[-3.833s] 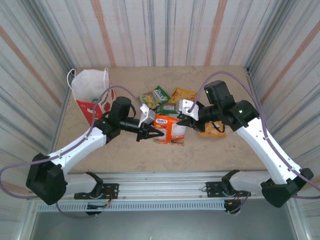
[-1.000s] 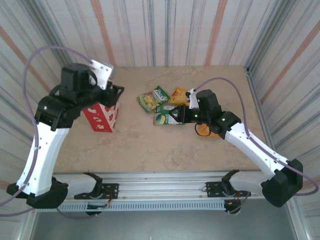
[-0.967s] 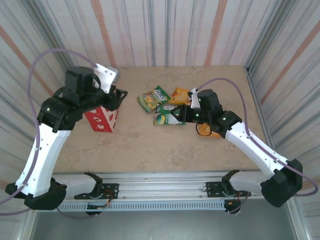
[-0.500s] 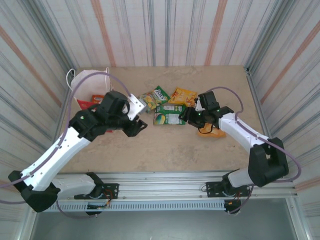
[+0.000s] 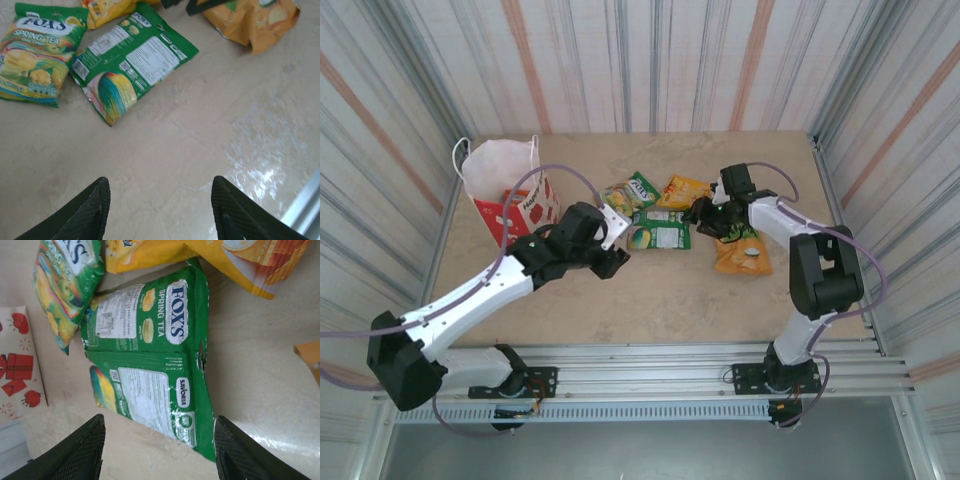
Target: Place the snacks into the paper bag
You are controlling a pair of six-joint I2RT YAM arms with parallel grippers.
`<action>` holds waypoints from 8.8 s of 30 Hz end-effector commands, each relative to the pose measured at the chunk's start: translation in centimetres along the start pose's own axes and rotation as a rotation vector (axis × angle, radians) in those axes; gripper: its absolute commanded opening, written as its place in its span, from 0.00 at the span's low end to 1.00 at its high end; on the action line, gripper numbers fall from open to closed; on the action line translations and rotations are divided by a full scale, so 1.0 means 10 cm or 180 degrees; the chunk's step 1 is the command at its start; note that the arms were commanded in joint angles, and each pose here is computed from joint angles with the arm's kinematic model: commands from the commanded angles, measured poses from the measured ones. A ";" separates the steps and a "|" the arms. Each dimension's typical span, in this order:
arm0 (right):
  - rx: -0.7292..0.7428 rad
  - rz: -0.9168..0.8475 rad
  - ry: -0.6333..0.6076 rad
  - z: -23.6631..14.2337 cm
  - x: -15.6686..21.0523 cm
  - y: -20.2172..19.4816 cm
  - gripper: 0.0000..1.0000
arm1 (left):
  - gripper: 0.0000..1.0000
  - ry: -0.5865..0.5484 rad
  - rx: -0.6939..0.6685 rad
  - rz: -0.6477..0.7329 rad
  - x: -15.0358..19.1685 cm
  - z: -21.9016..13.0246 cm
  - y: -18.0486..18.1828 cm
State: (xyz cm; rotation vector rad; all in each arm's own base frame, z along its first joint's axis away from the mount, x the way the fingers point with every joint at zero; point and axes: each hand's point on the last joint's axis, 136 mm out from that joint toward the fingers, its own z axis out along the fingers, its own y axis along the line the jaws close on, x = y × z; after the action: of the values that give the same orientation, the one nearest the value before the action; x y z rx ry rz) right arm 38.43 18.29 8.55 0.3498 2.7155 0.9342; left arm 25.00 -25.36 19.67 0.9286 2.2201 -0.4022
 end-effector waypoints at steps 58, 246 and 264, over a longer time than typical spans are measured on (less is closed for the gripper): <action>-0.0693 -0.4084 -0.0224 -1.55 0.93 1.21 0.00 | 0.68 -0.0634 0.1337 0.0277 -0.39 -0.58 -0.30; 0.0471 -0.0505 -0.0275 -1.42 0.31 -0.34 0.68 | 0.48 -0.0630 0.0575 -0.1177 -0.55 -0.92 0.03; 0.1088 -0.0188 -0.0021 -0.97 -0.21 -1.31 0.64 | 0.48 -0.0215 0.0731 -0.1100 -0.62 0.05 -0.40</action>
State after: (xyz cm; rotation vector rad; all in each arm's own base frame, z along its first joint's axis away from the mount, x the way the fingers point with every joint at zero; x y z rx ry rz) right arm 34.42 1.81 7.74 0.4150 2.8685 0.4822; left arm 24.92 -31.14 22.64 0.6634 2.3471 -0.8432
